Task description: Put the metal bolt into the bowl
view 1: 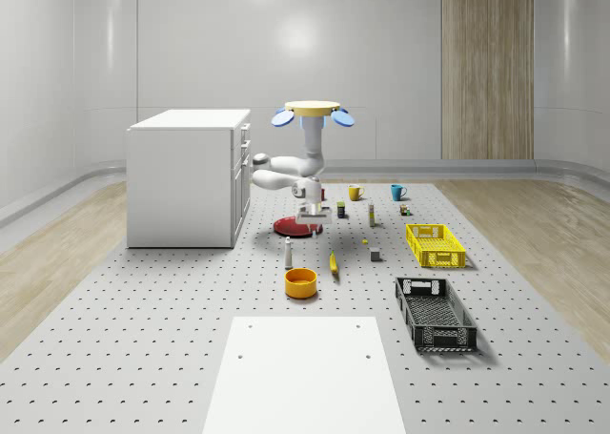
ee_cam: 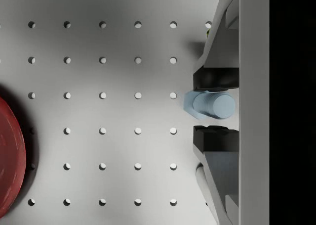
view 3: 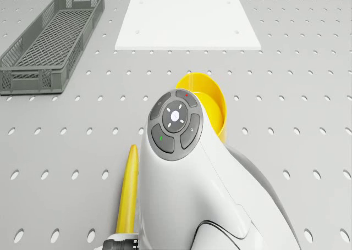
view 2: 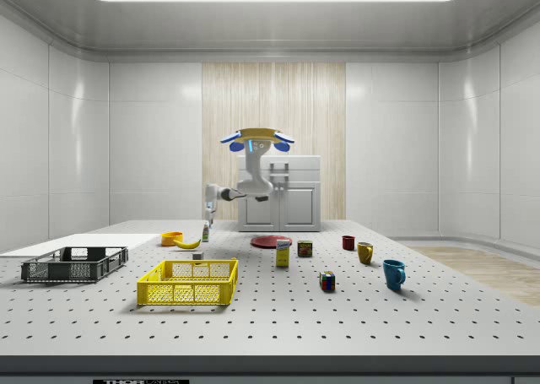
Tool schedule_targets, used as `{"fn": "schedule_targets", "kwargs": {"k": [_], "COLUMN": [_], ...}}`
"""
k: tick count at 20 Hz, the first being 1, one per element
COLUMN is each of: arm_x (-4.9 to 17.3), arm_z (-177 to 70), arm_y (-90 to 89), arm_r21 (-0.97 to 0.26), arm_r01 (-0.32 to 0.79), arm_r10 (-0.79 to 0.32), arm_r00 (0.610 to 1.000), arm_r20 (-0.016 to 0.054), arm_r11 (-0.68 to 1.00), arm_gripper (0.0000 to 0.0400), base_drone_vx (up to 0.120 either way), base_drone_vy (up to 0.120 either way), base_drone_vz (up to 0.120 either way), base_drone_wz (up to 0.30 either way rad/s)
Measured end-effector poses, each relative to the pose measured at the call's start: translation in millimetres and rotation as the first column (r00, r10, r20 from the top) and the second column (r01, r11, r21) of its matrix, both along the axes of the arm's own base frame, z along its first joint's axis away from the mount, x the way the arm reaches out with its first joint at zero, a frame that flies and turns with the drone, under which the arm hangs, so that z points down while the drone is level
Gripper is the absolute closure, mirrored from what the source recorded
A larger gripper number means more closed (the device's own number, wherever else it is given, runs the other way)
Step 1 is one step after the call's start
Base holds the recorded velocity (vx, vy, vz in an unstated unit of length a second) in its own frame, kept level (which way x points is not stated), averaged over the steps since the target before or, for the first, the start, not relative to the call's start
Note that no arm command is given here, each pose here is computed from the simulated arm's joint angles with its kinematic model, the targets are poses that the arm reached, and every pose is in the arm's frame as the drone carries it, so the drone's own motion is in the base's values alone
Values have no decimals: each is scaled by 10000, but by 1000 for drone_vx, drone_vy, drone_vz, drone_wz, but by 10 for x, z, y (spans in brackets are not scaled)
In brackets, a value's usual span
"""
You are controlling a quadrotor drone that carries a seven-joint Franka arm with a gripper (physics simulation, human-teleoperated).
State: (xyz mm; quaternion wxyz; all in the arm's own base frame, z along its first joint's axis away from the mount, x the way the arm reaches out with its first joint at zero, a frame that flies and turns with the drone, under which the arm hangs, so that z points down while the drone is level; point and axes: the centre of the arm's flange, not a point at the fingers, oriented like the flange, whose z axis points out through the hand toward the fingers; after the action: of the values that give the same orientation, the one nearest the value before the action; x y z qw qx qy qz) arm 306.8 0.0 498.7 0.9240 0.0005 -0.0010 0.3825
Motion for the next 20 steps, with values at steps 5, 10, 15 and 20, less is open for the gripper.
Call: {"fn": "schedule_targets", "kwargs": {"k": [5,10,15,20], "arm_x": [0,0,0,0], "arm_z": [0,0,0,0], "arm_y": [0,0,0,0], "arm_r21": [0,0,0,0], "arm_r01": [0,0,0,0], "arm_r10": [0,0,0,0], "arm_r00": [10000,10000,10000,10000], "arm_r20": [0,0,0,0], "arm_r11": [10000,10000,10000,10000], "arm_gripper": [300,300,300,300], "base_drone_vx": [120,120,120,120], "base_drone_vy": [-80,-40,-40,-56], "base_drone_vz": [0,0,0,0], "base_drone_wz": [0,0,0,0]}}
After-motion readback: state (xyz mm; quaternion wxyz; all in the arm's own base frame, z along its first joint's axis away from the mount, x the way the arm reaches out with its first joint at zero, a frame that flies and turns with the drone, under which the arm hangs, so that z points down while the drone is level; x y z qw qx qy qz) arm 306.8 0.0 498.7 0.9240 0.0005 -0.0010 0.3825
